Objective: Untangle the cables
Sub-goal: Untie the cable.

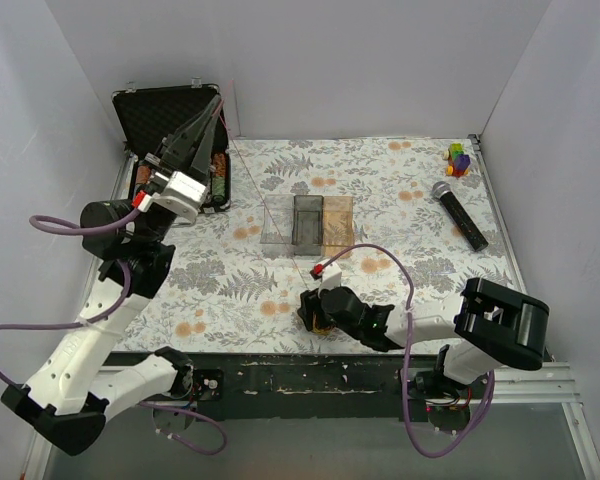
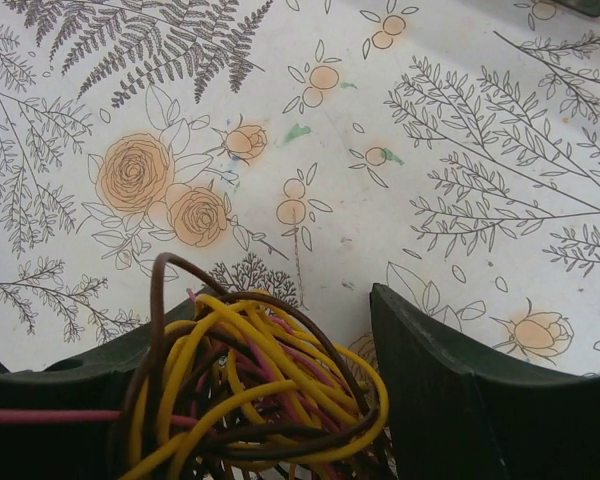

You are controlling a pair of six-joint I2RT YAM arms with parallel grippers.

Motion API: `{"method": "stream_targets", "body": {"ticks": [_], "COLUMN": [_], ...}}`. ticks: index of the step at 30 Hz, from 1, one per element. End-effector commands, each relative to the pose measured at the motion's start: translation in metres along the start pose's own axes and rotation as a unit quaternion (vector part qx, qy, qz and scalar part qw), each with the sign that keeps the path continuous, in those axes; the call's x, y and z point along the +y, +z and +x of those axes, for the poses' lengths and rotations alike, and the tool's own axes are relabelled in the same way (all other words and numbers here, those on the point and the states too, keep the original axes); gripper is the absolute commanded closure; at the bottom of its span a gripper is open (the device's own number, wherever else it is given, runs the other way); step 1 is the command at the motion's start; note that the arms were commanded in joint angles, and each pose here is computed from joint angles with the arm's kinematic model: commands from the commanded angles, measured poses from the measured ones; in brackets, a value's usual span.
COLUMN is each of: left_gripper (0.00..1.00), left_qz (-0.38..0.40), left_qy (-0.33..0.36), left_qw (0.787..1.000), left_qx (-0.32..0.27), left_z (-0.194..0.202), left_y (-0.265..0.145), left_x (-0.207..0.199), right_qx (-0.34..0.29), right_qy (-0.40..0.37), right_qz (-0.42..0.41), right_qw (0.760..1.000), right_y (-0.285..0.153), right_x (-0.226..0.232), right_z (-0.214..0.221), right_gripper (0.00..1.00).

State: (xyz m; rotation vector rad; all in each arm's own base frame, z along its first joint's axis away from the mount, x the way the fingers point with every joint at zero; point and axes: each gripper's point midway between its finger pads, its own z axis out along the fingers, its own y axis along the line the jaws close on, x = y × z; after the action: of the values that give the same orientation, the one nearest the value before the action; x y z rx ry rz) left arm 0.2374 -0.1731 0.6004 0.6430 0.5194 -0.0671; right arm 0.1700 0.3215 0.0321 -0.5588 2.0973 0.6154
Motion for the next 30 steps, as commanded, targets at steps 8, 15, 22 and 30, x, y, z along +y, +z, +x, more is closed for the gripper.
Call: {"method": "stream_targets", "body": {"ticks": [8,15,22,30], "left_gripper": [1.0,1.0,1.0,1.0], "left_qz": [-0.162,-0.18,-0.234,-0.199], "left_qy": [0.138,0.171,0.216,0.185], "left_qw": [0.972,0.959,0.932,0.948], "left_qx": [-0.095,-0.136,-0.172,-0.167], "left_z": [-0.087,-0.117,-0.159,-0.164], "left_y": [0.029,0.04,0.047,0.055], "left_x": [0.105,0.123,0.16,0.156], "right_qx": [0.012,0.02,0.034,0.036], "right_qy": [0.016,0.03,0.052,0.058], "right_qz": [0.027,0.029,0.04,0.048], "right_qw": [0.999,0.999,0.997,0.997], "right_y": [-0.008,-0.015,-0.025,-0.029], "right_x": [-0.022,-0.03,-0.043,-0.049], "right_z": [0.026,0.041,0.061,0.065], "right_gripper": [0.29,0.36,0.4,0.41]}}
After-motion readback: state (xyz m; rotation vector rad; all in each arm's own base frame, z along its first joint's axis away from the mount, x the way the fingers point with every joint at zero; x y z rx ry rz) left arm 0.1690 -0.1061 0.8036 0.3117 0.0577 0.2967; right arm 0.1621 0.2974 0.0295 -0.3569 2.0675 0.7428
